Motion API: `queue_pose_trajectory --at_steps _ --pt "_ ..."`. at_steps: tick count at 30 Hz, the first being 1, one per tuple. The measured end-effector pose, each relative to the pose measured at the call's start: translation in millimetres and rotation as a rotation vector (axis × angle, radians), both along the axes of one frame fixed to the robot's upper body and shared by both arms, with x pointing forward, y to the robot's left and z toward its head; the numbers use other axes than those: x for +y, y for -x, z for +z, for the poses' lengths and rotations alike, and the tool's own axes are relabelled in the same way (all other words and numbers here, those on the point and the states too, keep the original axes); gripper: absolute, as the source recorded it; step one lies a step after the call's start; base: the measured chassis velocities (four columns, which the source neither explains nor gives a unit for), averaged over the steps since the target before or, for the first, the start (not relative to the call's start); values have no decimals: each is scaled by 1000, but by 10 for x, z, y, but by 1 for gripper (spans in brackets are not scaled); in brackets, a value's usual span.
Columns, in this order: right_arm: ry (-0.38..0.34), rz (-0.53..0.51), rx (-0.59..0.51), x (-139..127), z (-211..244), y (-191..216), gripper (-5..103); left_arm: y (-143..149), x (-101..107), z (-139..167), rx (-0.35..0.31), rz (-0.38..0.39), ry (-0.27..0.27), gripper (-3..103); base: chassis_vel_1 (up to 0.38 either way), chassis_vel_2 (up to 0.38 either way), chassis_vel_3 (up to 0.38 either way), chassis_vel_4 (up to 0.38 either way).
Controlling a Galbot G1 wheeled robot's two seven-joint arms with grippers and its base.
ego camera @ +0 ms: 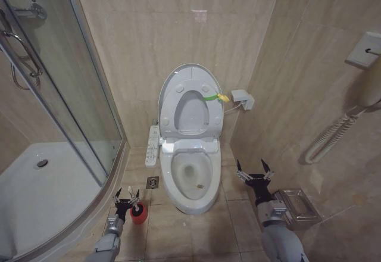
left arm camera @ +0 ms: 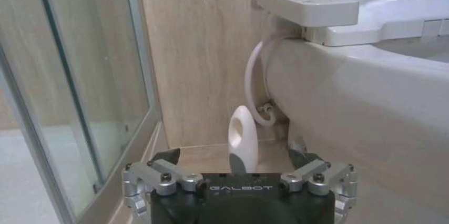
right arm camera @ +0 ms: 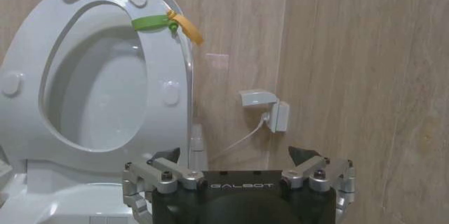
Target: Open the toilet lid, clean the toilet bowl with a toilet brush, close the toilet lid, and flush.
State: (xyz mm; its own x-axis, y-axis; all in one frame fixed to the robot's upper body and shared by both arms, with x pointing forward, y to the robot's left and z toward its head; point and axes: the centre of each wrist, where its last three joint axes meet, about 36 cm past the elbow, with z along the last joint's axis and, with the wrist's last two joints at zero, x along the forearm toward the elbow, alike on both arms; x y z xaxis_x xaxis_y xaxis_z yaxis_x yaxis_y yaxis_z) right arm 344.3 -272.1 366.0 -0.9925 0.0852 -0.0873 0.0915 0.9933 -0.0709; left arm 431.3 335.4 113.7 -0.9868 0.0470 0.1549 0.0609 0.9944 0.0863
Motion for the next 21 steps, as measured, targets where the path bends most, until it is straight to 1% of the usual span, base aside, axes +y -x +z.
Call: queue_pose_trajectory --at_steps 9,21 --pt "0 0 0 0 0 0 100 -4 -20 8 -6 2 -12 100 0 0 0 0" --pt "0 0 0 0 0 0 100 -12 -29 5 -3 4 -12 100 0 0 0 0"
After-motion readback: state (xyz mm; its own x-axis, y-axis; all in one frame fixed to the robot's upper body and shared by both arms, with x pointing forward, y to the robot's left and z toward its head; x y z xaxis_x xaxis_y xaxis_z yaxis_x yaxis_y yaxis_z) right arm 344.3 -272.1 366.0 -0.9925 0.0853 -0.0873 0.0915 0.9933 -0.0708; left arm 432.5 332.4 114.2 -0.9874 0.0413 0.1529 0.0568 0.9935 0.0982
